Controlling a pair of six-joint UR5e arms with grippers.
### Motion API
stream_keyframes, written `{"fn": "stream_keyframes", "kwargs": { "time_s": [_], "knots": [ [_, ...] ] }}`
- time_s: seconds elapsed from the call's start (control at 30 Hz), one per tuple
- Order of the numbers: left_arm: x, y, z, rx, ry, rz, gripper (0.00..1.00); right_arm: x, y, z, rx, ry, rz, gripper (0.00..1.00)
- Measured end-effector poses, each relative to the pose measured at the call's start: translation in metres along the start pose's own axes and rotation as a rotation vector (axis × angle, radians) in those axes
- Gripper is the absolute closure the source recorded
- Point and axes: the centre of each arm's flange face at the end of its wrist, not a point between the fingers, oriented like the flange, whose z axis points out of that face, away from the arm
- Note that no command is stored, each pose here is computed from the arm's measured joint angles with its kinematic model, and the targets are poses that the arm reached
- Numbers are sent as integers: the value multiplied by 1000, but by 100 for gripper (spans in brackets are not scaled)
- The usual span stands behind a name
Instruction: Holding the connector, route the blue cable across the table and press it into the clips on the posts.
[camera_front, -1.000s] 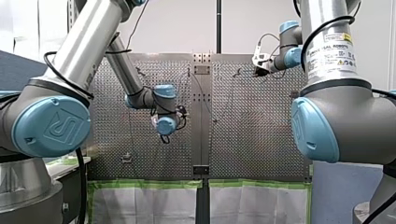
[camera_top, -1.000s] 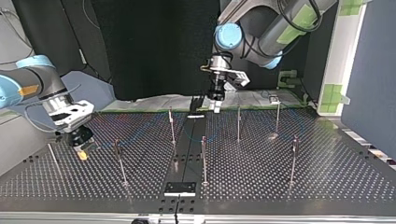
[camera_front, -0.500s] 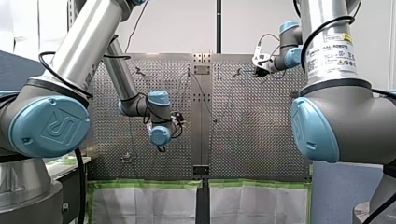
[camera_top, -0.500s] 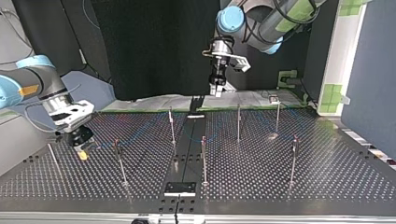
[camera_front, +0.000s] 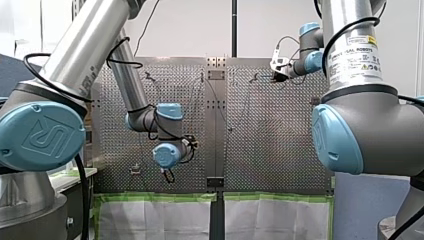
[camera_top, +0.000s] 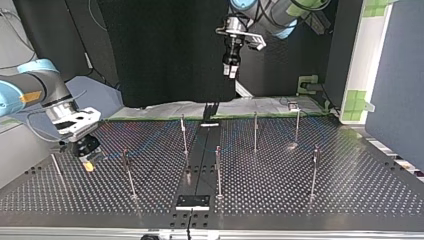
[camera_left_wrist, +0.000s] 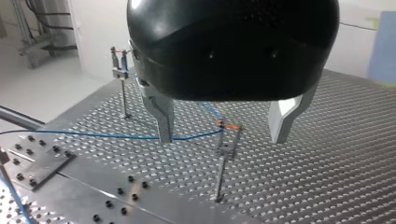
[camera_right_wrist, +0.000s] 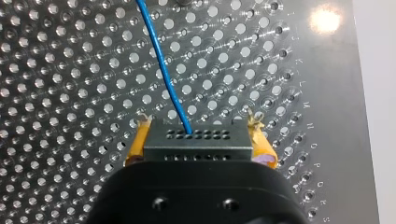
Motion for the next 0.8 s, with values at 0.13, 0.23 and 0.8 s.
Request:
{"fn": "stream_keyframes", "kwargs": {
  "time_s": [0.13, 0.23, 0.8],
  "knots": [
    [9, 3, -28, -18, 45, 21, 0, 0, 0, 0, 0, 0, 0, 100],
    [15, 6, -50, -32, 72, 37, 0, 0, 0, 0, 0, 0, 0, 100],
    [19, 59, -110, -181, 197, 160, 0, 1, 3, -1, -6, 0, 1, 100]
  ]
}}
